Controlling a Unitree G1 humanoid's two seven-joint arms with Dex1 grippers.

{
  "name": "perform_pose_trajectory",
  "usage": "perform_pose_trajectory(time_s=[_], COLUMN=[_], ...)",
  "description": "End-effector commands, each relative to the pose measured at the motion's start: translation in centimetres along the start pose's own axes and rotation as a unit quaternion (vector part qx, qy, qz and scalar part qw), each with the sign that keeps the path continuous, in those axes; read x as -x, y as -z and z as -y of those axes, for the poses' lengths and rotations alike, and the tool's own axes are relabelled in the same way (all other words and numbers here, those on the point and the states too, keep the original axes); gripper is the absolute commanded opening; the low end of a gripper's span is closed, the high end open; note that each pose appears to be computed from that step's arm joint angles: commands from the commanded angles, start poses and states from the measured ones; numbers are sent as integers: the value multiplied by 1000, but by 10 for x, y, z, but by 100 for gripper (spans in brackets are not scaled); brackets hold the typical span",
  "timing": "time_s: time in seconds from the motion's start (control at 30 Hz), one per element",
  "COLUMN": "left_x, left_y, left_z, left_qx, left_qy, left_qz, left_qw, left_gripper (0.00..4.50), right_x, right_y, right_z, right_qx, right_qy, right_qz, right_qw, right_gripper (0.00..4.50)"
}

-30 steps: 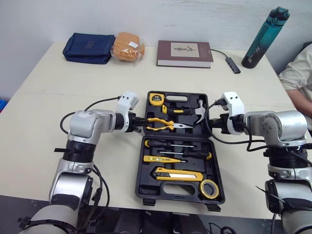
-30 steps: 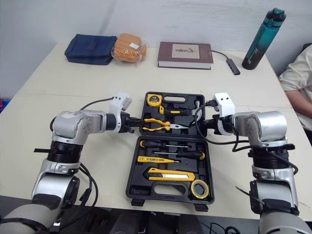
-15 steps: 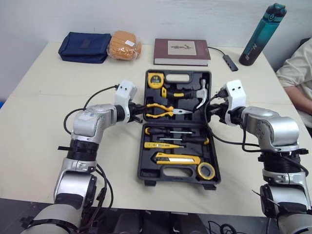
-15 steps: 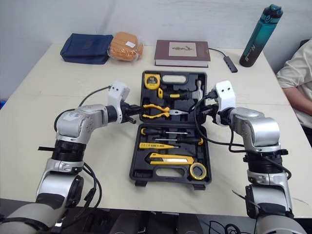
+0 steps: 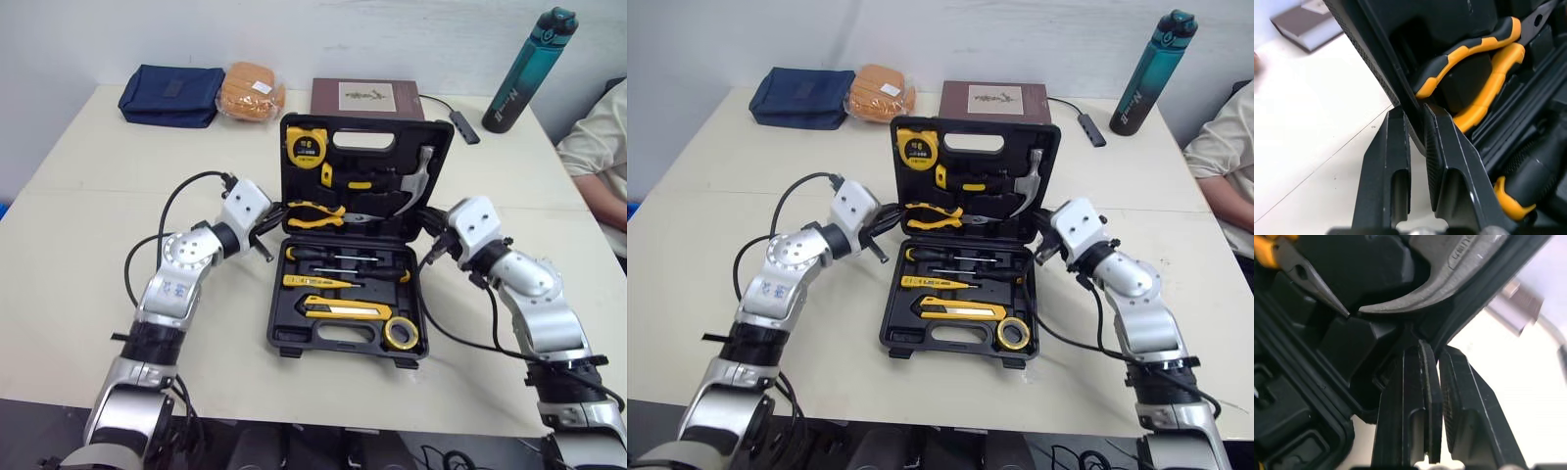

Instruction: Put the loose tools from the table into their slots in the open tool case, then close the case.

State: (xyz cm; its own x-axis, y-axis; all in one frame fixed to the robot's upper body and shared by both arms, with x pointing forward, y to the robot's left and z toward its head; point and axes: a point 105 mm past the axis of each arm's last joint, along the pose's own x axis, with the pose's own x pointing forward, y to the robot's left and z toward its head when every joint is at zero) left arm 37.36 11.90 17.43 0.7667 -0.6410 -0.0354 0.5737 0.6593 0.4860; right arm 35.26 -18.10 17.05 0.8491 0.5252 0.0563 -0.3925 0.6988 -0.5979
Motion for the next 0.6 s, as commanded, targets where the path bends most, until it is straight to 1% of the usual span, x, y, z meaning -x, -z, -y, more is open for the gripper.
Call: perform_pose_trajectory(time_s=[0.03,0.13,0.2,0.23,0.27,0.3,0.33,0.37,0.43,0.47,0.5,0.53,0.57,0.6], left_x=[9,19,26,31,40,46,61,79,105,127,149,164,178,188], left_y=[-18,-13,-13,-13,-14,-14,-17,-17,-16,-11,-7,-7,-6,-6], left_z=[0,2,2,3,2,3,3,3,8,2,-2,-3,-1,1], left_qx=[-65,-91,-104,-97,-82,-71,-38,5,61,95,136,164,191,211], left_qy=[-21,-36,-42,-43,-43,-41,-34,-18,17,21,33,43,67,89], left_qz=[31,24,25,25,24,24,23,11,-13,-41,-70,-86,-105,-120], left_qw=[997,995,993,994,995,996,998,1000,998,994,988,982,974,966], left_gripper=[0,0,89,120,161,210,260,318,399,449,449,449,449,449], right_x=[8,18,27,33,44,52,66,81,103,119,139,153,168,179], right_y=[-4,3,7,7,0,-5,-18,-29,-44,-47,-46,-49,-49,-47], right_z=[-16,-18,-21,-23,-21,-21,-13,-8,-12,-10,-15,-20,-23,-24], right_qx=[85,110,134,148,171,187,196,187,154,111,56,14,-15,-57], right_qy=[-40,-36,-40,-45,-48,-50,-52,-76,-139,-180,-239,-283,-318,-332], right_qz=[29,35,39,46,59,69,76,66,45,2,-52,-87,-118,-148], right_qw=[995,993,989,987,982,979,976,977,977,977,968,955,940,930], right_gripper=[0,0,0,42,88,129,182,243,335,341,341,341,341,341])
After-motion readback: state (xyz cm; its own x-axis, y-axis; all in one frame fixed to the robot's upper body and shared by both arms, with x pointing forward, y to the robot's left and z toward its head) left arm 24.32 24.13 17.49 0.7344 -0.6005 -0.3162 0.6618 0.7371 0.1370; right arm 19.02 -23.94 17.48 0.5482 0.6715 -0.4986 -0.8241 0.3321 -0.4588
